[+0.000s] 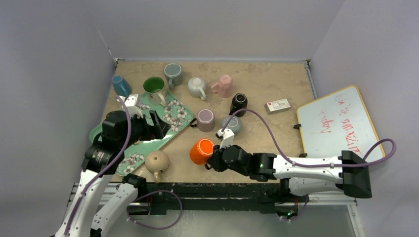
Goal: Turn the mug right side up
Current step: Turn over the cup at the center of the board.
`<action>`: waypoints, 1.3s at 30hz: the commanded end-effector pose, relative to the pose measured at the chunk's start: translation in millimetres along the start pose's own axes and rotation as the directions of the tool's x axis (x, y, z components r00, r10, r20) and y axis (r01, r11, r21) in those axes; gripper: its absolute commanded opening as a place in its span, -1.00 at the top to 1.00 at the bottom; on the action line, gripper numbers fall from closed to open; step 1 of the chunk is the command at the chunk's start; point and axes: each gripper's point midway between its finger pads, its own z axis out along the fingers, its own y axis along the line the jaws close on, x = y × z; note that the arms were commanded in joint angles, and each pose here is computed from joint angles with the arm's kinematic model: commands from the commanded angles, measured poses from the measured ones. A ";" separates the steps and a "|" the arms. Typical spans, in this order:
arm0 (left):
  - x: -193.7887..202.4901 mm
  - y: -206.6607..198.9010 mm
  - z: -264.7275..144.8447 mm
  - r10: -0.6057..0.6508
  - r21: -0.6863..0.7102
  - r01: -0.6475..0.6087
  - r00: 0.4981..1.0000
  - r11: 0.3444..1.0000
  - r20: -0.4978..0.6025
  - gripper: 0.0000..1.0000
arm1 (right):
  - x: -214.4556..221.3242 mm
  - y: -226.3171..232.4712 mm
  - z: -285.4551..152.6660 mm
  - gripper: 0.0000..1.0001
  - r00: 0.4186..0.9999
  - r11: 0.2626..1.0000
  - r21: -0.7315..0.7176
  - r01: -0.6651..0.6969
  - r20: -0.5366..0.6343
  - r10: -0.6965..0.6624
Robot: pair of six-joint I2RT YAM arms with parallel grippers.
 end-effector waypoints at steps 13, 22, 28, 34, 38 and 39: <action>-17.1 -81.2 -54.6 -0.091 0.366 0.089 0.996 0.926 -0.012 -0.80 | -164.7 82.0 -49.5 1.00 0.848 0.946 -0.293 -0.138 0.458 0.266; -12.3 -109.2 -72.8 -0.155 0.553 0.138 0.988 0.822 -0.015 -0.82 | -222.6 82.7 -72.8 1.00 0.769 0.911 -0.380 -0.160 0.531 0.356; -11.5 -118.0 -68.1 -0.232 0.639 0.195 0.972 0.744 -0.027 -0.80 | -243.9 102.6 -94.1 1.00 0.727 0.835 -0.528 -0.155 0.511 0.458; -19.4 -120.8 -66.0 -0.295 0.664 0.233 0.955 0.710 -0.020 -0.74 | -238.0 111.9 -116.3 1.00 0.697 0.722 -0.672 -0.165 0.439 0.568; -26.3 -127.8 -67.3 -0.330 0.709 0.251 0.944 0.659 -0.028 -0.73 | -231.5 123.4 -120.7 1.00 0.716 0.659 -0.731 -0.175 0.365 0.595; -28.1 -129.7 -67.4 -0.343 0.723 0.260 0.939 0.640 -0.033 -0.74 | -230.1 127.1 -121.1 1.00 0.723 0.643 -0.745 -0.178 0.345 0.599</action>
